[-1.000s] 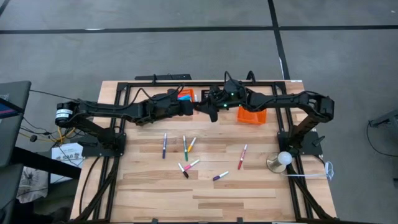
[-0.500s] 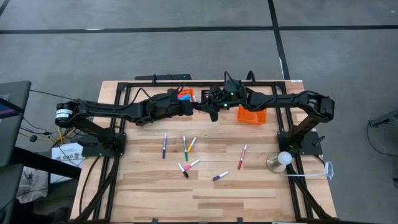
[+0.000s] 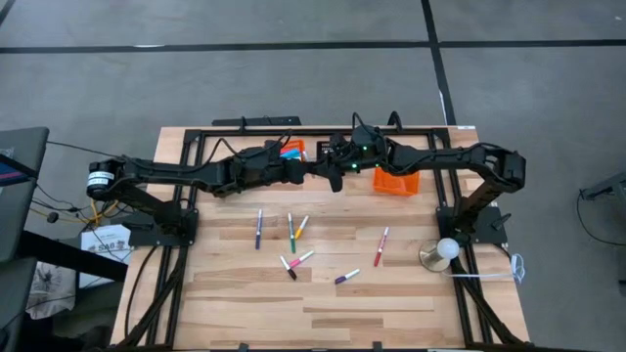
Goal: Pick & Place Markers
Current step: Put the small orange highlighter pen into the right black bin
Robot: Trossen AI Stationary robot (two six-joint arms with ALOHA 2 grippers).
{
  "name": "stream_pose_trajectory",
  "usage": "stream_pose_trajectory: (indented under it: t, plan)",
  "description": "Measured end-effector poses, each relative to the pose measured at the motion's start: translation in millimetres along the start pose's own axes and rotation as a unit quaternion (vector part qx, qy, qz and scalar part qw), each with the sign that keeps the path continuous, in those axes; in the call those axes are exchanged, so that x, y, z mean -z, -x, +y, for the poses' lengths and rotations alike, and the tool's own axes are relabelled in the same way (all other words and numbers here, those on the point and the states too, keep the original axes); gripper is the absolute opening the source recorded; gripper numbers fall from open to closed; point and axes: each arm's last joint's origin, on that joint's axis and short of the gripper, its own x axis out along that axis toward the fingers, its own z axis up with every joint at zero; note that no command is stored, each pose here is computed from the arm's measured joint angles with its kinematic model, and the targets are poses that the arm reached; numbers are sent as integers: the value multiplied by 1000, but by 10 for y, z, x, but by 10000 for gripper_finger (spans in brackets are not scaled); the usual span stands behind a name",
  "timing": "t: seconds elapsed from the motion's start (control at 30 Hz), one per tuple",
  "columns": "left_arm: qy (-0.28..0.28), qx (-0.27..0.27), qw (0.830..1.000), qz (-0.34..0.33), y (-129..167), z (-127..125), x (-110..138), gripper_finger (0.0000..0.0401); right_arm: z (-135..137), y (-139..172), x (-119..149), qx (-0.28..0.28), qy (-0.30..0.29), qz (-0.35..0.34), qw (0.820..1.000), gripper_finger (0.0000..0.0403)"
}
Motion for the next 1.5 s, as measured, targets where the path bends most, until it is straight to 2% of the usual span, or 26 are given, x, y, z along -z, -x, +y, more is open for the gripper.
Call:
stream_pose_trajectory:
  t: [0.17,0.33,0.53,0.77,0.93,1.17,1.37,1.5]
  plan:
    - [-6,6,1000,7,0,-5,2,230,-46,17,-14,5,-4,-1,1000,31]
    - [-35,8,999,11,0,-5,3,258,-116,48,-39,9,-8,-3,1000,31]
    - [-40,-8,999,26,-12,51,5,262,-233,108,-92,26,-12,-13,1000,31]
    - [-45,-43,997,36,17,130,-22,262,-471,227,-97,68,-27,8,997,31]
    - [-47,-48,997,40,20,138,-16,262,-659,333,-36,124,-46,45,990,34]
    - [-55,-74,995,41,26,180,2,262,-793,444,100,220,-65,117,966,34]
    - [-76,-81,993,34,31,174,13,262,-830,510,21,266,-26,153,951,40]
    - [-133,-95,986,16,50,142,52,262,-858,557,-64,269,-1,161,950,36]
